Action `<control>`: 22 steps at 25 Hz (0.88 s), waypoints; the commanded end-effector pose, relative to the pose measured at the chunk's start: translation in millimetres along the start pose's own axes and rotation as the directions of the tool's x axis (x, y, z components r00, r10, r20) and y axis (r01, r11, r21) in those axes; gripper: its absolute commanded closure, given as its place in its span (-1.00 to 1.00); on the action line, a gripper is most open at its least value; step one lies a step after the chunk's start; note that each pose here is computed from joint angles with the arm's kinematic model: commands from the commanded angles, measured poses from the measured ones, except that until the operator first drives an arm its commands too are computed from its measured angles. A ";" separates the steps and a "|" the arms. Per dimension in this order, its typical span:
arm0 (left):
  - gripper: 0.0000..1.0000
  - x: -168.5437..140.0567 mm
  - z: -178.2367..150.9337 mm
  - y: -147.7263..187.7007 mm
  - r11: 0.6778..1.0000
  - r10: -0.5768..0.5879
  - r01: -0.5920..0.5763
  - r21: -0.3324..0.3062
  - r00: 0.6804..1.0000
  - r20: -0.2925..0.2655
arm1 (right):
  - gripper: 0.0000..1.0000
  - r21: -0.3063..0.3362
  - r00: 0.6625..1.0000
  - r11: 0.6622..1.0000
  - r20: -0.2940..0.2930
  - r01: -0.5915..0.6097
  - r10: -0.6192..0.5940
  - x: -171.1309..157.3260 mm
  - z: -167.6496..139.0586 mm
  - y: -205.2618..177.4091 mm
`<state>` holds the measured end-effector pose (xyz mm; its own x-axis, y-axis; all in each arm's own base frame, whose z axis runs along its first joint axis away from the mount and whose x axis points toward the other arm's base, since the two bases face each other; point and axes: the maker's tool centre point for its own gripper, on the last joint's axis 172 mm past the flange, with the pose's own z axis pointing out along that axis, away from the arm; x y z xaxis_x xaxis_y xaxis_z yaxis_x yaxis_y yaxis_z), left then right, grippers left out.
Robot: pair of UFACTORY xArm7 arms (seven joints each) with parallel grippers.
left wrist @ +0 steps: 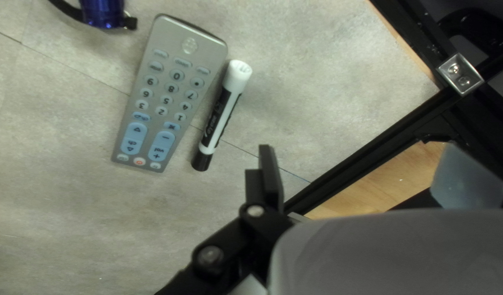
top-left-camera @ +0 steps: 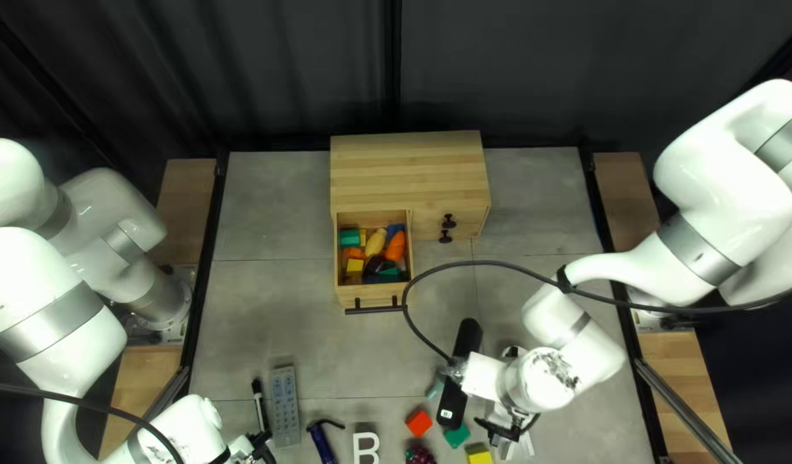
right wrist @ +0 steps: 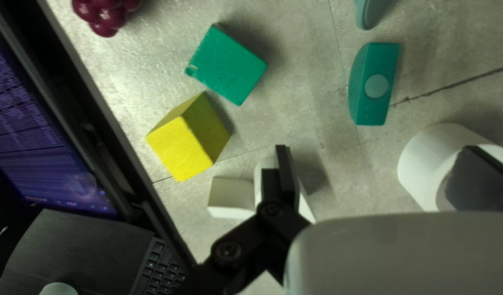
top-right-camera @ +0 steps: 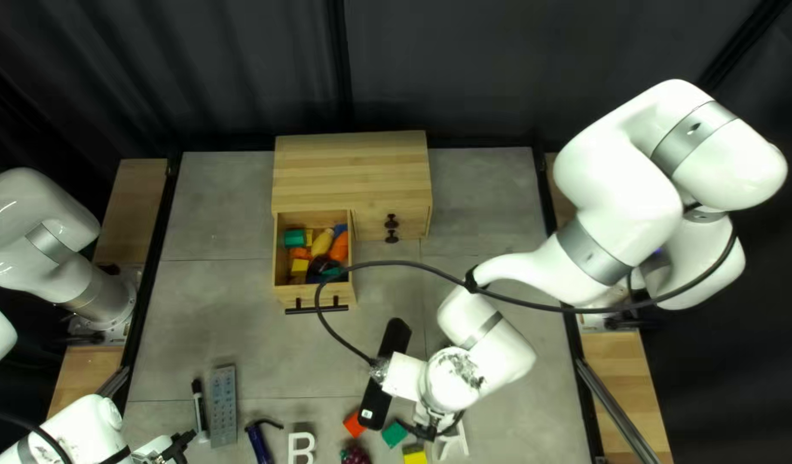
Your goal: Open drawers and place objects into drawer and close
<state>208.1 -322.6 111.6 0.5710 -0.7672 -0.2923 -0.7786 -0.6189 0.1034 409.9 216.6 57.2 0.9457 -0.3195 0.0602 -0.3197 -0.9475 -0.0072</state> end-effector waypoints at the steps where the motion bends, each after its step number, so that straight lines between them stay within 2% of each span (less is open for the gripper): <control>1: -1.00 0.0 0.0 0.0 1.000 0.000 0.000 0.000 1.000 0.000 | -1.00 0.008 1.000 1.000 0.001 0.006 -0.006 4.1 6.0 1.4; 22: -1.00 0.0 0.0 0.0 1.000 0.000 0.000 0.000 1.000 0.000 | -1.00 0.026 0.999 1.000 0.034 0.006 -0.007 -0.5 29.0 5.2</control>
<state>208.1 -322.6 111.6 0.5710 -0.7672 -0.2923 -0.7786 -0.6189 0.1034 410.5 211.8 30.1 0.9497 -0.3119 0.0286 -0.3110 -0.9499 -0.0312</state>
